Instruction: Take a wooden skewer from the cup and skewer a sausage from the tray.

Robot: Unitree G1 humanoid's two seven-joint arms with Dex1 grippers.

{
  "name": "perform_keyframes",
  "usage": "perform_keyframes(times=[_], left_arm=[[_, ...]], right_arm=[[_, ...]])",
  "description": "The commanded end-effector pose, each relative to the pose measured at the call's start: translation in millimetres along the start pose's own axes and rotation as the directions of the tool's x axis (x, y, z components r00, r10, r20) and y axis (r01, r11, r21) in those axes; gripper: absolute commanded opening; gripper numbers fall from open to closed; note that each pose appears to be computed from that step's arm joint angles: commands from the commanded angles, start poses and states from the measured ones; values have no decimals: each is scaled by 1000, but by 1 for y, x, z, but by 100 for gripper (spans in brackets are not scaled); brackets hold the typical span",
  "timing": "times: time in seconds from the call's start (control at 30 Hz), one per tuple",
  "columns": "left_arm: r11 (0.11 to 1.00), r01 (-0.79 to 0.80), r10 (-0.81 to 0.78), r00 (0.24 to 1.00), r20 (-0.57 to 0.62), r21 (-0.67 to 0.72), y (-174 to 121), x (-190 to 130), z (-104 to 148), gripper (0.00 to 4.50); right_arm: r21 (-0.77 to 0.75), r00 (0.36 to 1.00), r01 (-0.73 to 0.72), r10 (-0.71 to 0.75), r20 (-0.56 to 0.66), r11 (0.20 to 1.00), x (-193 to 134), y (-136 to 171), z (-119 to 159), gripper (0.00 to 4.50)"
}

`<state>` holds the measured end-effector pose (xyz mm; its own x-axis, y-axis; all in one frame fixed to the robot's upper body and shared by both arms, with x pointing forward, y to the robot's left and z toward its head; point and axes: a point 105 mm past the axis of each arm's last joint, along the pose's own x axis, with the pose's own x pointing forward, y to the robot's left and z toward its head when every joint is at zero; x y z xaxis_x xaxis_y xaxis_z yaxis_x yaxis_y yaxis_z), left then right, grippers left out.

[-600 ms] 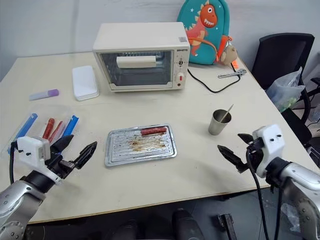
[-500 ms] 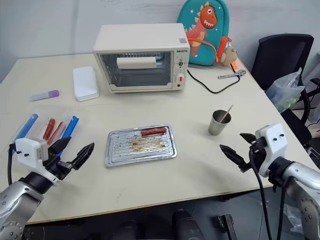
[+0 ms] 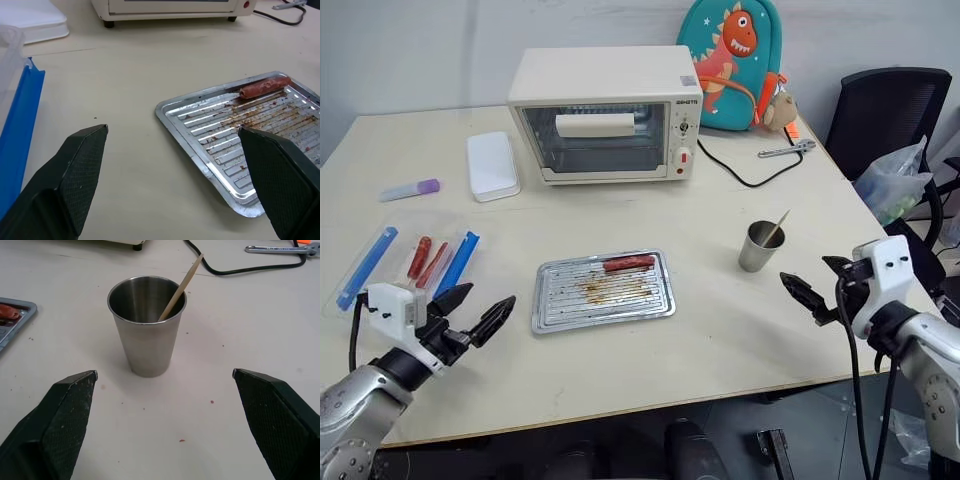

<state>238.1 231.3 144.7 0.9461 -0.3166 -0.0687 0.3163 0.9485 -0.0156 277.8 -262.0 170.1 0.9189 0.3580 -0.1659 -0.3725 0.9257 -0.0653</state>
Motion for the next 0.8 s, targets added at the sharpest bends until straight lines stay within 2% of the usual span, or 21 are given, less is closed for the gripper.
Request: perform_keyframes(times=[0.03, 0.13, 0.23, 0.33, 0.43, 0.5, 0.6, 0.8], left_arm=[[1000, -7, 6, 999, 34, 31, 4, -1, 11, 446], [998, 39, -41, 998, 54, 52, 0, 4, 22, 446], [980, 195, -197, 977, 86, 28, -19, 17, 38, 446], [907, 419, -422, 902, 89, 51, -50, 35, 56, 446], [829, 556, -559, 826, 69, 56, -69, 42, 64, 446], [747, 661, -664, 746, 37, 72, -85, 47, 68, 446], [693, 710, -717, 697, 14, 128, -97, 59, 73, 446], [653, 746, -757, 648, 85, 129, -119, 80, 83, 446]], right_arm=[[5, 999, 9, -10, 38, 1000, -2, -4, 11, 450], [7, 998, 22, -22, 63, 1000, 4, -7, 20, 450], [97, 991, 16, -29, 133, 995, 13, -9, 38, 450], [175, 985, 5, -36, 171, 985, 28, -14, 53, 450], [215, 983, 15, -53, 174, 976, 41, -20, 57, 450], [236, 984, 29, -69, 164, 971, 55, -24, 57, 450], [248, 984, 62, -101, 148, 967, 70, -30, 52, 450], [277, 980, 16, -70, 185, 961, 87, -26, 61, 450]])
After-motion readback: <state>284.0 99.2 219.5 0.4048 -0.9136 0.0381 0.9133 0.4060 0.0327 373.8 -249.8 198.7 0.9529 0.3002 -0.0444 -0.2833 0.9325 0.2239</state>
